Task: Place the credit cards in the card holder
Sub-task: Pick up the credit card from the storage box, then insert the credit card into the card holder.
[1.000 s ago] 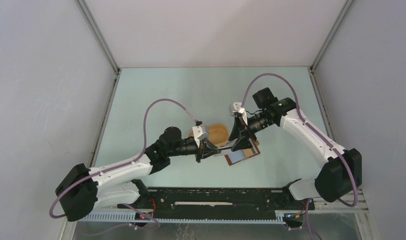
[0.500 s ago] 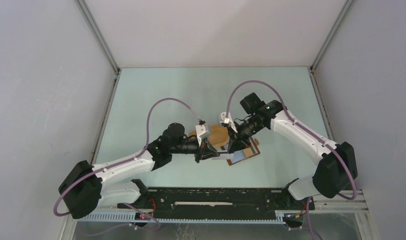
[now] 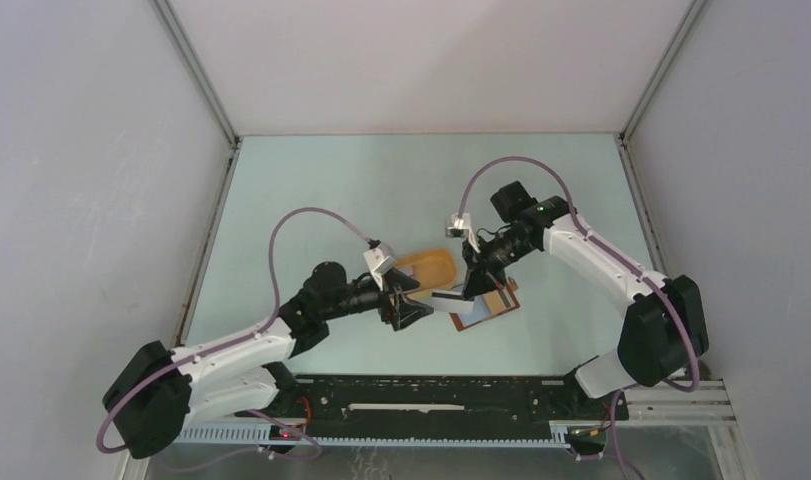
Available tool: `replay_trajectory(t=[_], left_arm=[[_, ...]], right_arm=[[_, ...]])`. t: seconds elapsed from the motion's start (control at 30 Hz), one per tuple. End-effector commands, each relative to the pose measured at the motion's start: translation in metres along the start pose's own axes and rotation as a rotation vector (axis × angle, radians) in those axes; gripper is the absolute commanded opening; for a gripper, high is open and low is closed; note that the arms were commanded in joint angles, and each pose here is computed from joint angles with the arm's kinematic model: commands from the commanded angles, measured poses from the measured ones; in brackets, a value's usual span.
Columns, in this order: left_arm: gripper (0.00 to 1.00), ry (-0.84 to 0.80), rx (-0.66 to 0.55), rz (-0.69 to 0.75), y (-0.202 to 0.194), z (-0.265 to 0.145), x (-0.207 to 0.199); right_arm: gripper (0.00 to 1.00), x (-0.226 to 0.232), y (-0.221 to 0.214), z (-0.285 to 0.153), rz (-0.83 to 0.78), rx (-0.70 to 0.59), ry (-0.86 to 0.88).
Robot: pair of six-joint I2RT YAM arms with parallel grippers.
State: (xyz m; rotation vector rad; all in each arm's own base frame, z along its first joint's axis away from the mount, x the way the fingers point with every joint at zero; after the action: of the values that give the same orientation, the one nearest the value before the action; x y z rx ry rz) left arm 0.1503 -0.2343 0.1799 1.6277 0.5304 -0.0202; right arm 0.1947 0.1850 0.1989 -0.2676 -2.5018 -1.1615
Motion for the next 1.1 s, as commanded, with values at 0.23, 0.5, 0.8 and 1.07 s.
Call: replay_trajectory(t=[0.23,0.5,0.8,1.07], left_arm=[[0.85,0.121,-0.178,-0.261,-0.015,0.005,0.009],[0.63,0.147,-0.083,-0.273,-0.036,0.05,-0.012],[0.56,0.314,-0.047,-0.448,-0.064,0.08,-0.004],[0.55,0.352,-0.024,-0.558,-0.077,0.091,0.0]], right_arm=[[0.0,-0.047,-0.048,-0.043,0.523,-0.108,-0.225],[0.0,-0.059,-0.084,-0.055,0.742,-0.12,-0.301],[0.0,-0.077,-0.105,-0.04,0.897,-0.071,-0.299],[0.0,-0.086,-0.112,-0.04,0.948,-0.086,-0.291]])
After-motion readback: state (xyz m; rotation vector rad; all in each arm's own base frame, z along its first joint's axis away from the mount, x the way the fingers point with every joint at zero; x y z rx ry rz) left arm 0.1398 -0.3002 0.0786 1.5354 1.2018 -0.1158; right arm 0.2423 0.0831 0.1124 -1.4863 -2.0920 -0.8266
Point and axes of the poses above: each gripper's point midway between its finger pads, its own z axis out along the fingers, its own x axis along the line the jaws close on, y = z × x, the point moved 7 cm from there along -z, back along the fingers
